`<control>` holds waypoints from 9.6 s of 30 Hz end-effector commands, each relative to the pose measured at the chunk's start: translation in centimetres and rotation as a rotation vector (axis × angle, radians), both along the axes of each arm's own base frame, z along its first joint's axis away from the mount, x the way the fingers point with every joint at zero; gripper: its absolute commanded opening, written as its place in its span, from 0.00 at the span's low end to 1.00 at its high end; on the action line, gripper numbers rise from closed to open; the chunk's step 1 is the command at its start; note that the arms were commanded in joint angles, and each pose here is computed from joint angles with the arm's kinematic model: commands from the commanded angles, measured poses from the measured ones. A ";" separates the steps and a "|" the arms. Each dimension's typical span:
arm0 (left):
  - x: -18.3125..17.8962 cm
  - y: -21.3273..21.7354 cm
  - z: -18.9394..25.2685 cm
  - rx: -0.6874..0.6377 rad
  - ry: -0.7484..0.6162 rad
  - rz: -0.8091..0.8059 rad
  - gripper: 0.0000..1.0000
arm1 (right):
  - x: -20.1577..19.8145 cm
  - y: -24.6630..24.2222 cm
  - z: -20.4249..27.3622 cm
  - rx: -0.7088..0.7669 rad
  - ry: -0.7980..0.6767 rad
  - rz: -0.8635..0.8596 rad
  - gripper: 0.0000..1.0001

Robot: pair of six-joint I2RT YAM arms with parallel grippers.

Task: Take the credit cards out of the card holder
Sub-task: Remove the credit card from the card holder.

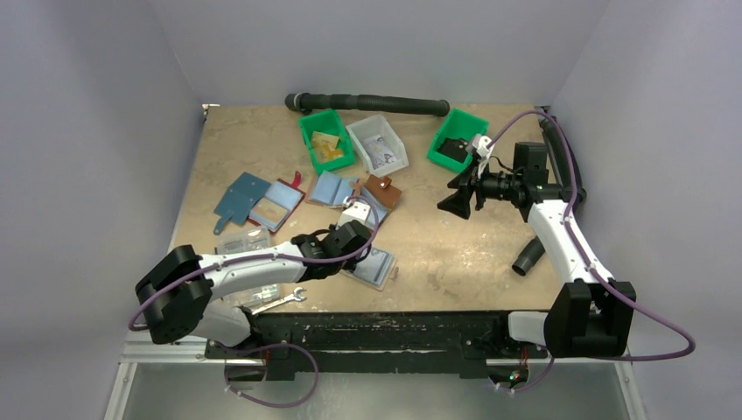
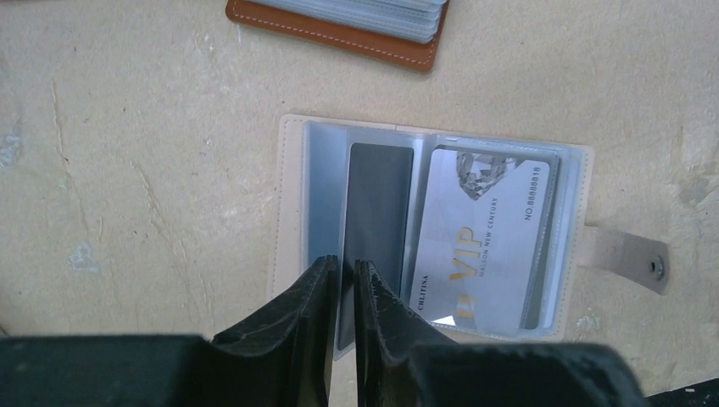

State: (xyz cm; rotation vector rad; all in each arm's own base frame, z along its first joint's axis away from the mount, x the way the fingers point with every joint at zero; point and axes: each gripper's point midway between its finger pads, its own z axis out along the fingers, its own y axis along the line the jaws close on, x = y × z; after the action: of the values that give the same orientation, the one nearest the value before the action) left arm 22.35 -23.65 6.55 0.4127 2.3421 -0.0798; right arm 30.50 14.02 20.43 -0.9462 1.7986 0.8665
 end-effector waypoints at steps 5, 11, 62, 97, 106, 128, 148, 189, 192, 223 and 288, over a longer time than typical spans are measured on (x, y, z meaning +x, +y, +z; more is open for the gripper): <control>0.3 -0.8 0.4 -0.217 0.038 -0.038 0.15 | 0.1 0.3 2.2 0.014 -0.067 0.031 0.77; 0.3 -1.1 0.9 -0.371 0.061 -0.048 0.15 | 0.0 0.4 2.2 0.015 -0.066 0.034 0.77; -1.4 -2.4 6.6 -1.123 -0.057 -0.073 0.00 | -5.9 11.5 -3.2 0.152 0.282 0.369 0.76; -2.4 -0.4 10.1 -1.339 -0.229 -0.097 0.00 | -8.5 17.3 -6.9 0.300 0.736 0.314 0.69; -2.5 -0.4 10.6 -1.368 -0.225 -0.098 0.00 | -9.8 17.4 -5.6 0.328 0.731 0.411 0.58; -2.8 -0.5 11.3 -1.421 -0.215 -0.106 0.00 | -10.5 17.5 -4.6 0.350 0.732 0.468 0.39; -2.6 -0.2 9.7 -1.356 -0.187 -0.068 0.37 | -10.2 17.5 -4.7 0.318 0.695 0.501 0.00; -2.5 -0.6 8.6 -1.213 -0.123 -0.074 0.02 | -10.0 17.5 -5.8 0.270 0.687 0.517 0.00; -2.5 -0.6 8.5 -1.212 -0.114 -0.069 0.12 | -9.9 17.5 -5.8 0.268 0.685 0.513 0.00; -2.7 0.0 8.7 -1.231 -0.121 -0.088 0.00 | -9.9 17.5 -6.3 0.261 0.690 0.509 0.00; -3.3 -0.8 8.6 -1.151 -0.075 -0.195 0.28 | -10.0 17.4 -6.2 0.256 0.691 0.534 0.00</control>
State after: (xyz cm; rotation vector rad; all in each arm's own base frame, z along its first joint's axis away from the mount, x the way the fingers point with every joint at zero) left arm 19.13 -24.11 13.33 0.0192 1.8762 -1.3193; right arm 20.04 30.95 12.55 -0.9739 2.0358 1.8836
